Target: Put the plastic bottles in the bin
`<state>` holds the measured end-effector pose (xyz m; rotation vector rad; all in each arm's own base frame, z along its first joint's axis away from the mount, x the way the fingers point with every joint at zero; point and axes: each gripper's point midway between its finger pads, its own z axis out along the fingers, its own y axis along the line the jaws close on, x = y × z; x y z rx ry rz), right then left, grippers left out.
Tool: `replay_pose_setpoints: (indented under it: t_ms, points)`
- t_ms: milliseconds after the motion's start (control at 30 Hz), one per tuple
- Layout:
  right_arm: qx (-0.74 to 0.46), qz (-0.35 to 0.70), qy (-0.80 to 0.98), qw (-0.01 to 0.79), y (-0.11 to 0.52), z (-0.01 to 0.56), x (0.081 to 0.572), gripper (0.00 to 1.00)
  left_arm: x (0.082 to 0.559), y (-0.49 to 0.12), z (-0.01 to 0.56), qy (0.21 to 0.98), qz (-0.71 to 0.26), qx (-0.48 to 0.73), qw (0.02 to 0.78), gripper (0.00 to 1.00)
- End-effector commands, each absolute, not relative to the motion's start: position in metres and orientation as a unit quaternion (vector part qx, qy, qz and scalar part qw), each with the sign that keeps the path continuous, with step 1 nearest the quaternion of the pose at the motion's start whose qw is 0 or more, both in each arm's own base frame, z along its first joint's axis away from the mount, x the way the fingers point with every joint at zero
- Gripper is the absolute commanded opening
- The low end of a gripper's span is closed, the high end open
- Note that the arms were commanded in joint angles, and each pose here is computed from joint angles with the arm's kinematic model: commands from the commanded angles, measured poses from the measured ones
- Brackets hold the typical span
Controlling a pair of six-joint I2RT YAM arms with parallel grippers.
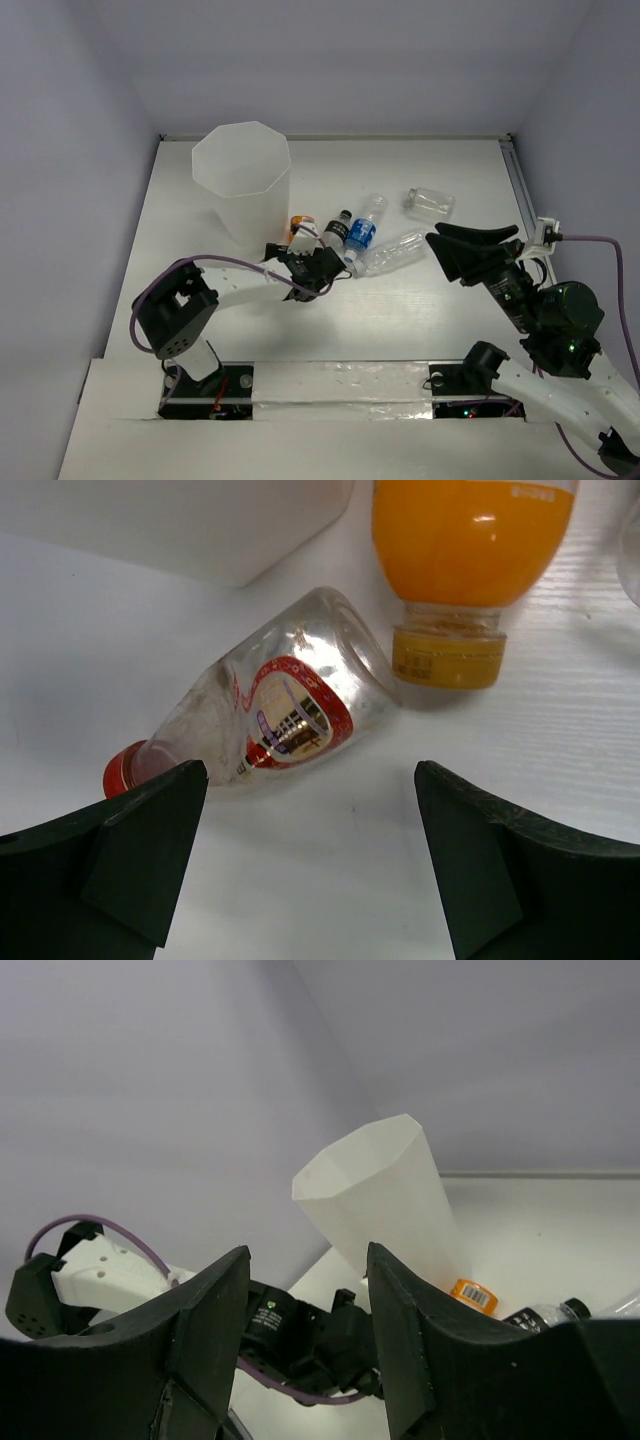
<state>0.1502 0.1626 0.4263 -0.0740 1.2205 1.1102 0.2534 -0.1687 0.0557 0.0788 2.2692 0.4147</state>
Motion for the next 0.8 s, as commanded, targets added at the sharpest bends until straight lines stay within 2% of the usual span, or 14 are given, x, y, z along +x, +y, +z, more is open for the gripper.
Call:
replay_pose_setpoints:
  t_ms: [0, 467, 567, 600, 667, 700, 767]
  points:
    - [-0.034, 0.484, 0.543, 0.685, 0.159, 0.426, 0.151, 0.56, 0.268, -0.16, 0.062, 0.894, 0.19, 0.022, 0.405, 0.84]
    - [-0.031, 0.472, 0.545, 0.692, 0.155, 0.428, 0.153, 0.57, 0.279, -0.164, 0.031, 0.909, 0.214, 0.072, 0.351, 0.82]
    - [-0.03, 0.472, 0.547, 0.69, 0.156, 0.427, 0.154, 0.57, 0.277, -0.166, 0.028, 0.912, 0.209, 0.076, 0.345, 0.72]
    - [-0.03, 0.472, 0.548, 0.689, 0.157, 0.426, 0.154, 0.57, 0.276, -0.167, 0.027, 0.914, 0.204, 0.077, 0.343, 0.62]
    - [-0.029, 0.469, 0.552, 0.689, 0.157, 0.424, 0.155, 0.57, 0.273, -0.169, 0.028, 0.918, 0.187, 0.072, 0.343, 0.5]
    - [-0.027, 0.469, 0.552, 0.689, 0.156, 0.425, 0.155, 0.57, 0.271, -0.169, 0.028, 0.919, 0.182, 0.07, 0.342, 0.38]
    - [-0.023, 0.461, 0.56, 0.688, 0.156, 0.421, 0.158, 0.57, 0.266, -0.173, 0.028, 0.922, 0.166, 0.072, 0.342, 0.34]
